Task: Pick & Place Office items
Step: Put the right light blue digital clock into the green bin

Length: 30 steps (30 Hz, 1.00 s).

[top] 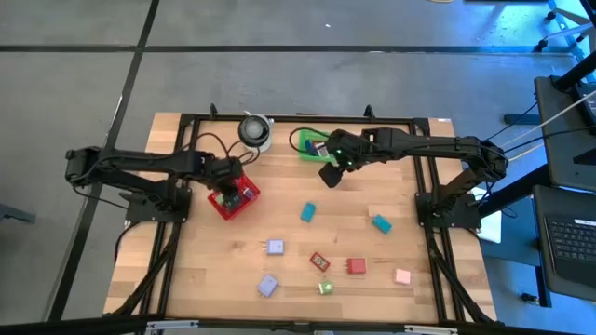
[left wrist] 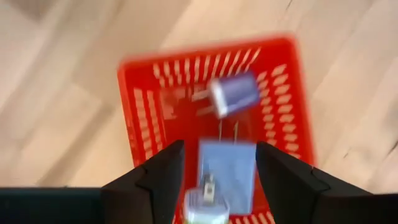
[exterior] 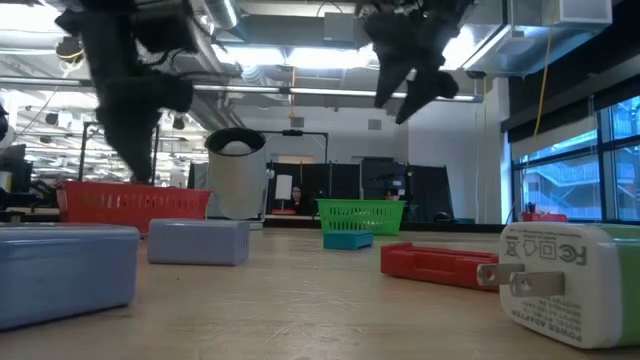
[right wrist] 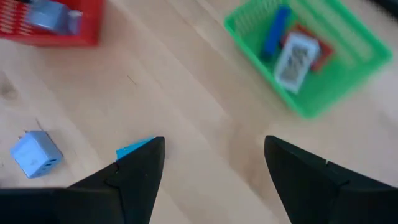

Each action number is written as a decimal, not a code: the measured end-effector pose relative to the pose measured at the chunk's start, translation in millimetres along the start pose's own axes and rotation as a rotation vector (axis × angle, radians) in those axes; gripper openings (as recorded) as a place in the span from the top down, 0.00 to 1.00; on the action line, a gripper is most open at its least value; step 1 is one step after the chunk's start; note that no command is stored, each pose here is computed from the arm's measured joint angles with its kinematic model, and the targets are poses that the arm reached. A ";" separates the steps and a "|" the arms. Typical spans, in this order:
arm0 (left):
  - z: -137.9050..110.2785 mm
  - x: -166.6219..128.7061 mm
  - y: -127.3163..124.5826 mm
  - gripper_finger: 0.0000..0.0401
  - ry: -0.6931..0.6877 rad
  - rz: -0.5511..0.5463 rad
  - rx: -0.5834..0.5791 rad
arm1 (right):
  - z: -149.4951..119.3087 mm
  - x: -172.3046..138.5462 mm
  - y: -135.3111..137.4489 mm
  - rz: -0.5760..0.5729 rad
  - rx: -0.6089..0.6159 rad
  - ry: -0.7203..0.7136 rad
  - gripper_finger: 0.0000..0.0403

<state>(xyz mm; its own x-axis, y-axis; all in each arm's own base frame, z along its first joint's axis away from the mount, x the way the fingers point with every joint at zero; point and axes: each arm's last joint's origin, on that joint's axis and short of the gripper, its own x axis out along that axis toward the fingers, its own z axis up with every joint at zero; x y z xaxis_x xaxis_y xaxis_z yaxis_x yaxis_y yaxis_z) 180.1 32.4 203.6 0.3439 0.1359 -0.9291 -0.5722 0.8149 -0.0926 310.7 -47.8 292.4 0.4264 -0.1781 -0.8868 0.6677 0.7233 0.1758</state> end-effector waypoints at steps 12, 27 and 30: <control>31.0 -31.3 -3.4 0.52 -0.158 0.024 0.086 | -71.5 28.7 -24.0 -0.303 0.234 0.411 0.31; 35.7 -35.1 -4.5 0.52 -0.198 0.038 0.152 | -142.0 87.2 -50.2 -0.134 0.281 0.684 0.31; 35.7 -35.1 -4.5 0.52 -0.198 0.038 0.151 | -151.7 91.9 -55.1 -0.122 0.294 0.720 0.31</control>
<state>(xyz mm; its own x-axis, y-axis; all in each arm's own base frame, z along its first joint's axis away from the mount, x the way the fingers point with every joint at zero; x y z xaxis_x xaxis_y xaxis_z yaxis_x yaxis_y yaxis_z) 197.2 44.0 249.4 0.4717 0.2633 -0.8415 -0.4744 0.8802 0.0095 220.6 -2.8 136.3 -0.0937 0.3038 -0.9481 0.8613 0.5025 0.0759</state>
